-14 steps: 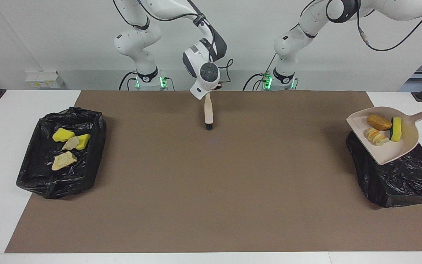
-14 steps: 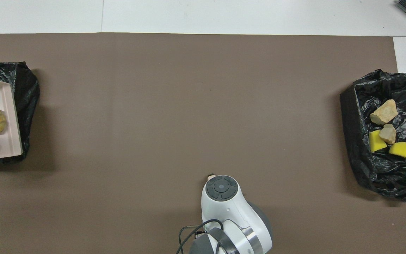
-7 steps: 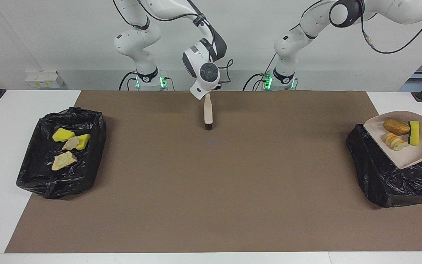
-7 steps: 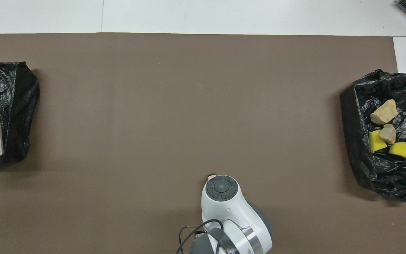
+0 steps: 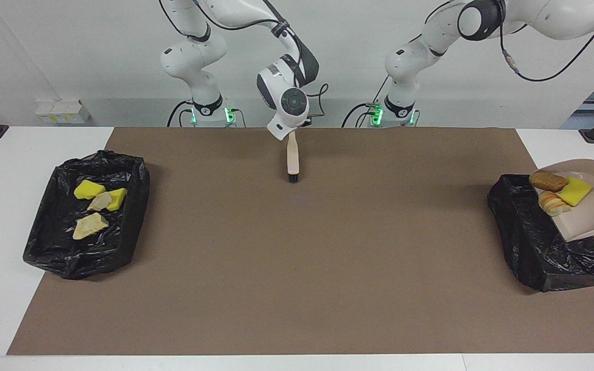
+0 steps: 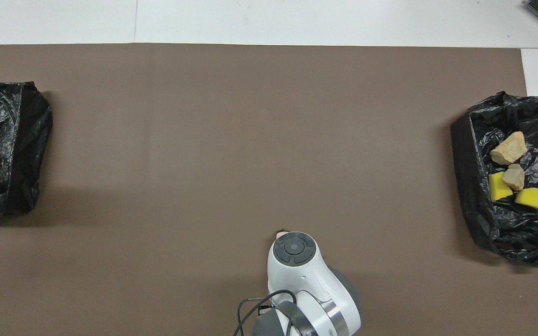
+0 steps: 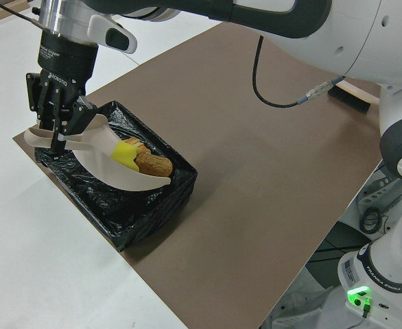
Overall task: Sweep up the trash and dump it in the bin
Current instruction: 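Tip the dustpan with the left gripper to dump pieces into the bag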
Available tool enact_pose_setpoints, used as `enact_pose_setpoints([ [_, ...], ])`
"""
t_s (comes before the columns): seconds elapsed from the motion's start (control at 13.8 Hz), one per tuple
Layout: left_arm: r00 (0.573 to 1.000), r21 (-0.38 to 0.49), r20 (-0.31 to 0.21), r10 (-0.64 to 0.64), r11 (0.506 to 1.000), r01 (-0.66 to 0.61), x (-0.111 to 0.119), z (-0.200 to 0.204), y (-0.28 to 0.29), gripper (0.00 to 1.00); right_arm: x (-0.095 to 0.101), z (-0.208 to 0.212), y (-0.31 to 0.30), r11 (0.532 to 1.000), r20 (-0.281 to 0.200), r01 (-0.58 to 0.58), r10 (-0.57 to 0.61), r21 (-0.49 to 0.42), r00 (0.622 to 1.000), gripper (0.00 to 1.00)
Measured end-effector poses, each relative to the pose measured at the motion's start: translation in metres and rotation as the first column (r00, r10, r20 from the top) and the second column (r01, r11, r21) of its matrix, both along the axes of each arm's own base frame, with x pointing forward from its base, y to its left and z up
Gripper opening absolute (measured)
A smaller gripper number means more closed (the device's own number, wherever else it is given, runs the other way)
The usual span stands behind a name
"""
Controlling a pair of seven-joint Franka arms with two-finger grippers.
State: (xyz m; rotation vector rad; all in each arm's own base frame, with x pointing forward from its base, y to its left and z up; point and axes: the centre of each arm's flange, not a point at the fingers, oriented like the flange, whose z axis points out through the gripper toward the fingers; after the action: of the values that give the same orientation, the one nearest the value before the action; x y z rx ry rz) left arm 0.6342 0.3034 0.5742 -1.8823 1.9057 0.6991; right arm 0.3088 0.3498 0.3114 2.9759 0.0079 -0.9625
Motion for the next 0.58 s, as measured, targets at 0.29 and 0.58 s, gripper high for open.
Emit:
enact_pose_setpoints([
  [0.29, 0.998, 0.151, -0.016, -0.055, 0.987, 0.057, 0.009, 0.017, -0.011, 0.33, 0.000, 0.000, 0.000, 1.000, 0.000, 0.000, 0.000, 0.000, 1.000, 0.27],
  [0.58, 0.996, 0.277, 0.003, -0.087, 0.957, 0.082, 0.006, 0.059, -0.034, 0.33, 0.000, 0.000, 0.000, 1.000, -0.001, 0.000, 0.000, -0.001, 1.000, 0.27],
])
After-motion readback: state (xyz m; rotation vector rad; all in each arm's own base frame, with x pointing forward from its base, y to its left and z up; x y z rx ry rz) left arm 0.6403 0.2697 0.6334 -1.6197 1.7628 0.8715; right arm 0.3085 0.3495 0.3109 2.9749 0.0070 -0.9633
